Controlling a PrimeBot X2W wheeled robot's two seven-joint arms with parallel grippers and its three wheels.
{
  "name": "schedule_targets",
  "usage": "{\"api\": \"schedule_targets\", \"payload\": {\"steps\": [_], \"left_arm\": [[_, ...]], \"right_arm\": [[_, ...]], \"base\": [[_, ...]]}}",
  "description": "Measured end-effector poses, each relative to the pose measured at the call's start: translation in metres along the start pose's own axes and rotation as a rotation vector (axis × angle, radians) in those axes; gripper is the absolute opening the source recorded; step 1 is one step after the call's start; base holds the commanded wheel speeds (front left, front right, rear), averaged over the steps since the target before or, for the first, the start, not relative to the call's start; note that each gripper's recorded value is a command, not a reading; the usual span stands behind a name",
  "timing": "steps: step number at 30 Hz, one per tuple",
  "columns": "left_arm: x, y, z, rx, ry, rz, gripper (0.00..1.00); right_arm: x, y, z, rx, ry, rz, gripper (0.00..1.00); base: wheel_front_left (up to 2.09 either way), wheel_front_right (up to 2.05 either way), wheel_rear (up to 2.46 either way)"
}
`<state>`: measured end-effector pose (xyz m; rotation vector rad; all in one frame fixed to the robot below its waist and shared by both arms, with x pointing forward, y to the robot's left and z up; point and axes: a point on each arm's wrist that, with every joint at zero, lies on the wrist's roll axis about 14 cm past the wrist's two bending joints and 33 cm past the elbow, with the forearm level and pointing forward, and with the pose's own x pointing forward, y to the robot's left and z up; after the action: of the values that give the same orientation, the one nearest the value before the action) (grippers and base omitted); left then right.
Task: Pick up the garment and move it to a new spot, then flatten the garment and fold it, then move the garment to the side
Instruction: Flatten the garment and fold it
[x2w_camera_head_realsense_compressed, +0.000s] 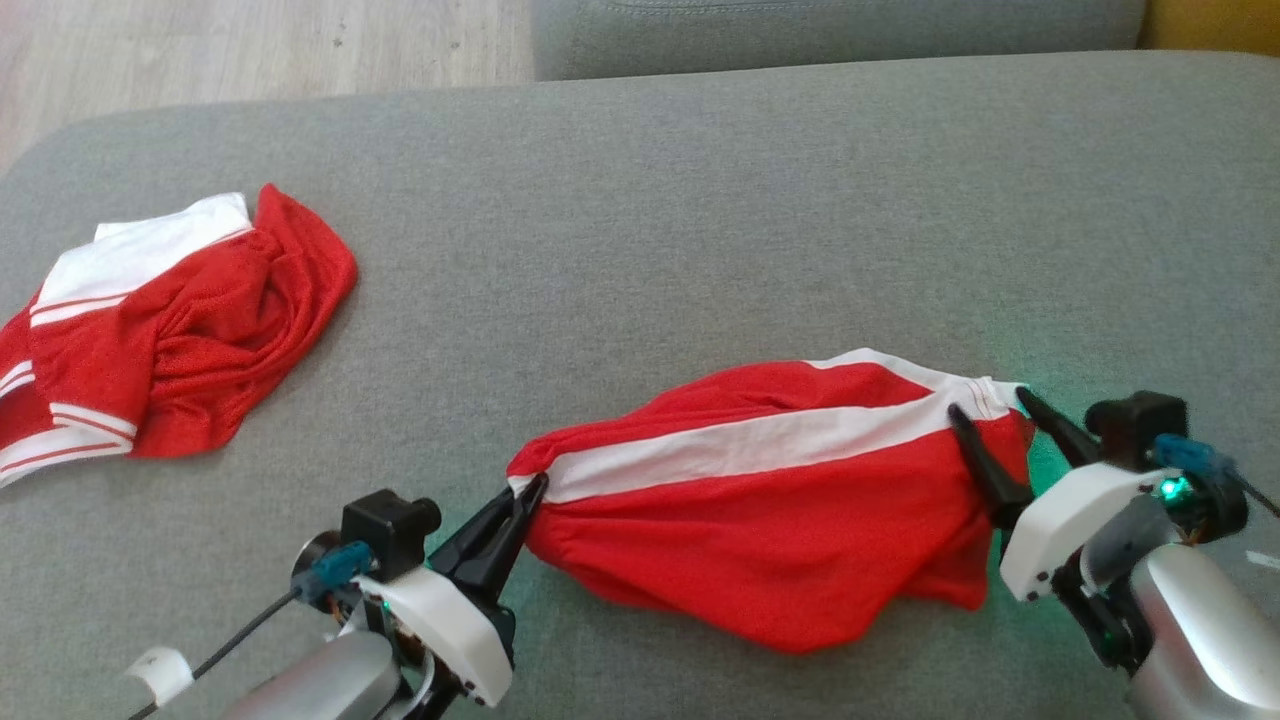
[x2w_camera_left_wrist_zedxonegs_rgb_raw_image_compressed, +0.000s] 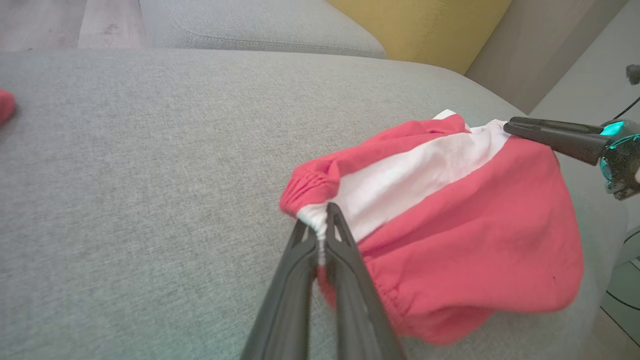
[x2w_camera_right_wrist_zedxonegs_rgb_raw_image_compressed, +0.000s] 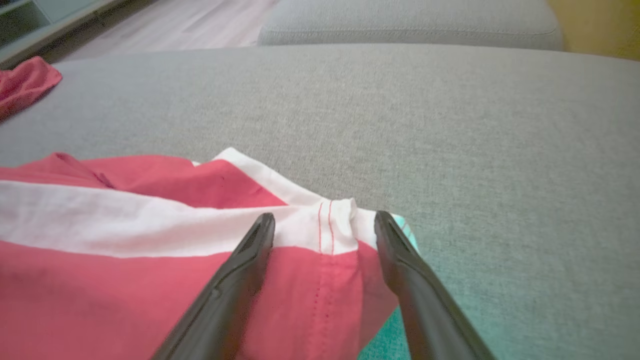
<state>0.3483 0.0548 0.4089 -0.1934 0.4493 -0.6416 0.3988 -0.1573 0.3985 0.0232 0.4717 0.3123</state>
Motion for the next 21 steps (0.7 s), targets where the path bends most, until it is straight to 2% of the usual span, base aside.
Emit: {"api": "schedule_targets", "payload": {"steps": [3, 7, 8, 10, 12, 16, 17, 18, 21], "left_arm": [[0.0, 0.0, -0.002, -0.006, 0.001, 0.002, 0.0], [0.0, 0.001, -0.002, -0.011, -0.002, 0.005, 0.0], [0.0, 0.001, -0.003, -0.012, -0.001, 0.006, 0.0], [0.0, 0.001, -0.004, -0.015, 0.002, 0.003, 0.0], [0.0, 0.002, -0.006, -0.017, 0.006, 0.007, 0.0], [0.0, 0.002, -0.008, -0.022, 0.012, 0.012, 0.0], [0.0, 0.003, -0.009, -0.023, 0.012, 0.012, 0.0], [0.001, 0.003, -0.009, -0.024, 0.013, 0.012, 0.0], [0.002, 0.003, -0.008, -0.021, 0.011, 0.011, 0.0]], "right_arm": [[0.002, 0.002, -0.01, -0.03, 0.051, 0.016, 1.0], [0.008, 0.001, -0.004, -0.051, 0.055, 0.025, 1.0], [0.01, 0.002, -0.002, -0.054, 0.052, 0.03, 0.89], [0.013, 0.004, -0.001, -0.05, 0.054, 0.036, 0.6], [0.014, 0.005, -0.005, -0.04, 0.074, 0.044, 0.44], [0.014, 0.005, -0.016, -0.034, 0.126, 0.051, 0.2], [0.013, 0.004, -0.018, -0.036, 0.135, 0.05, 0.05], [0.013, 0.003, -0.019, -0.039, 0.14, 0.049, 0.0], [0.013, -0.001, -0.017, -0.039, 0.128, 0.042, 0.0]], "base": [[0.0, 0.0, 0.0], [0.0, 0.0, 0.0], [0.0, 0.0, 0.0], [0.0, 0.0, 0.0], [0.0, 0.0, 0.0], [0.0, 0.0, 0.0], [0.0, 0.0, 0.0], [0.0, 0.0, 0.0], [0.0, 0.0, 0.0]]}}
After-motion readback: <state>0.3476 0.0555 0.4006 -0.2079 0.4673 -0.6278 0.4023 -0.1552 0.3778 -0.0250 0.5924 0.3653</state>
